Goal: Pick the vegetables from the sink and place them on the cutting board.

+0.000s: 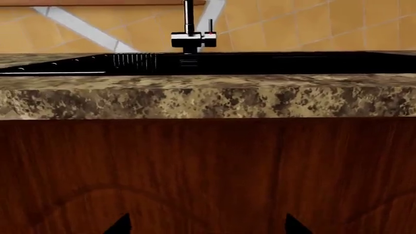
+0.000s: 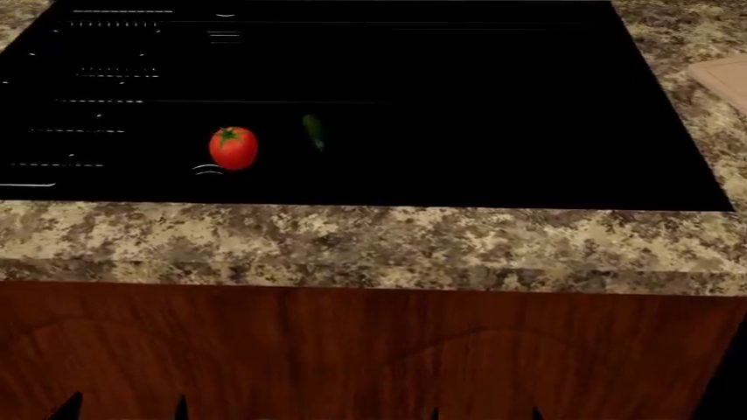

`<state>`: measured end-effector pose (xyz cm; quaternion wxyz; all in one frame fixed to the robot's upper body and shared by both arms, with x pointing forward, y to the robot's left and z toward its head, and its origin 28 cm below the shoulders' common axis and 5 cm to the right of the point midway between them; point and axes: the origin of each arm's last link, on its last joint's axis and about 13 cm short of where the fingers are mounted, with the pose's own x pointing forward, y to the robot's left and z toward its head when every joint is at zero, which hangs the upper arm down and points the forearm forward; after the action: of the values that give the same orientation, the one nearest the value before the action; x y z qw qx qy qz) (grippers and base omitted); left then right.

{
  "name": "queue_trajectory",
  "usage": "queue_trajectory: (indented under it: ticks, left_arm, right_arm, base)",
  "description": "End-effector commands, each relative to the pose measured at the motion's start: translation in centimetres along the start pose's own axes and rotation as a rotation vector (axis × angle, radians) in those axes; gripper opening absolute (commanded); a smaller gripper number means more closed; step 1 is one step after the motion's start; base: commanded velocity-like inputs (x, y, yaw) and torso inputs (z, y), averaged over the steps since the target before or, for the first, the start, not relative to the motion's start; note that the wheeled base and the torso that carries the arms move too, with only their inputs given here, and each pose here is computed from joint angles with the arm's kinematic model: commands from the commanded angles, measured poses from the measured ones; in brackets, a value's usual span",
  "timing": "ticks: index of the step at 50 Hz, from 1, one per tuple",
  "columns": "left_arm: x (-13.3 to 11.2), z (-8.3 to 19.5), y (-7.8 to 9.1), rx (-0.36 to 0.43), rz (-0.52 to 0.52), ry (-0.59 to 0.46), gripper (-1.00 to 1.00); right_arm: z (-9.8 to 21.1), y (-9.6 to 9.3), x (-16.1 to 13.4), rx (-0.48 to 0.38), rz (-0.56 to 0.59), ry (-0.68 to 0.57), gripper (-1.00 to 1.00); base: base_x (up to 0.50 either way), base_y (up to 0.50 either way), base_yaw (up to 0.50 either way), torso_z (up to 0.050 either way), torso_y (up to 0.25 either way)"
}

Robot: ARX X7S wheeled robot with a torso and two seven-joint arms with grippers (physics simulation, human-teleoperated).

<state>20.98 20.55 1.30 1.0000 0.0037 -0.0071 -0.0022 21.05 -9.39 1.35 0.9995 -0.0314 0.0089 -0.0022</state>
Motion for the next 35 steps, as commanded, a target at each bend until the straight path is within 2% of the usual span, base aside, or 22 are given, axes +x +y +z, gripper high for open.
queue_trajectory:
  ticks: [1,18,20,21,22,23,24,25,26,27,28,30,31,35]
  left_arm:
    - [-0.1,0.0,0.1,0.001,0.007,0.002,1.00]
    - [-0.2,0.0,0.0,0.010,-0.009,-0.031,1.00]
    - [-0.2,0.1,-0.1,0.016,-0.015,-0.041,1.00]
    - [-0.3,0.1,0.0,0.036,-0.015,-0.057,1.00]
    - [-0.6,0.3,-0.1,0.054,-0.029,-0.100,1.00]
    - [-0.5,0.6,-0.2,0.099,-0.038,-0.116,1.00]
    - [-0.2,1.4,-0.2,0.053,-0.082,-0.094,1.00]
    - [0.2,2.2,-0.2,0.042,-0.109,-0.103,1.00]
    - [0.7,3.6,-0.3,0.073,-0.115,-0.150,1.00]
    - [2.1,6.5,-0.2,0.082,-0.107,-0.201,1.00]
    - [2.7,7.3,-0.2,0.113,-0.077,-0.237,1.00]
    - [4.0,9.4,-0.2,0.099,-0.094,-0.262,1.00]
    - [5.0,10.3,-0.2,0.131,-0.087,-0.275,1.00]
    - [7.7,12.5,-0.3,0.162,-0.085,-0.278,1.00]
  right_arm:
    - [0.1,0.1,-0.1,-0.006,0.004,-0.005,1.00]
    - [0.0,0.2,0.0,0.008,0.013,-0.006,1.00]
    - [0.0,0.1,0.1,0.015,0.008,-0.007,1.00]
    - [0.1,-0.1,-0.1,0.039,-0.034,-0.012,1.00]
    - [0.2,-0.1,-0.1,0.054,-0.022,0.030,1.00]
    - [1.1,-0.1,-0.2,0.029,-0.019,0.053,1.00]
    - [2.4,-0.3,-0.3,0.014,0.010,0.009,1.00]
    - [3.5,-0.4,-0.4,-0.003,0.019,-0.010,1.00]
    - [4.9,-0.6,-0.3,-0.026,0.019,-0.017,1.00]
    - [7.6,-1.3,0.7,-0.055,0.003,-0.047,1.00]
    - [8.5,-1.5,1.1,-0.055,0.002,-0.035,1.00]
    - [10.2,-2.0,2.5,-0.073,0.002,-0.049,1.00]
    - [11.5,-2.2,3.2,-0.084,-0.004,-0.056,1.00]
    - [14.8,-2.8,5.9,-0.135,-0.003,-0.068,1.00]
  base:
    - [0.00,0.50,0.00,0.000,0.000]
    - [0.00,0.50,0.00,0.000,0.000]
    - [0.00,0.50,0.00,0.000,0.000]
    - [0.00,0.00,0.00,0.000,0.000]
    - [0.00,0.00,0.00,0.000,0.000]
    - [0.00,0.00,0.00,0.050,0.000]
    - [0.00,0.00,0.00,0.050,0.000]
    - [0.00,0.00,0.00,0.050,0.000]
    - [0.00,0.00,0.00,0.050,0.000]
    - [0.00,0.00,0.00,0.050,0.000]
    - [0.00,0.00,0.00,0.050,0.000]
    - [0.00,0.00,0.00,0.050,0.000]
    - [0.00,0.00,0.00,0.050,0.000]
    - [0.00,0.00,0.00,0.050,0.000]
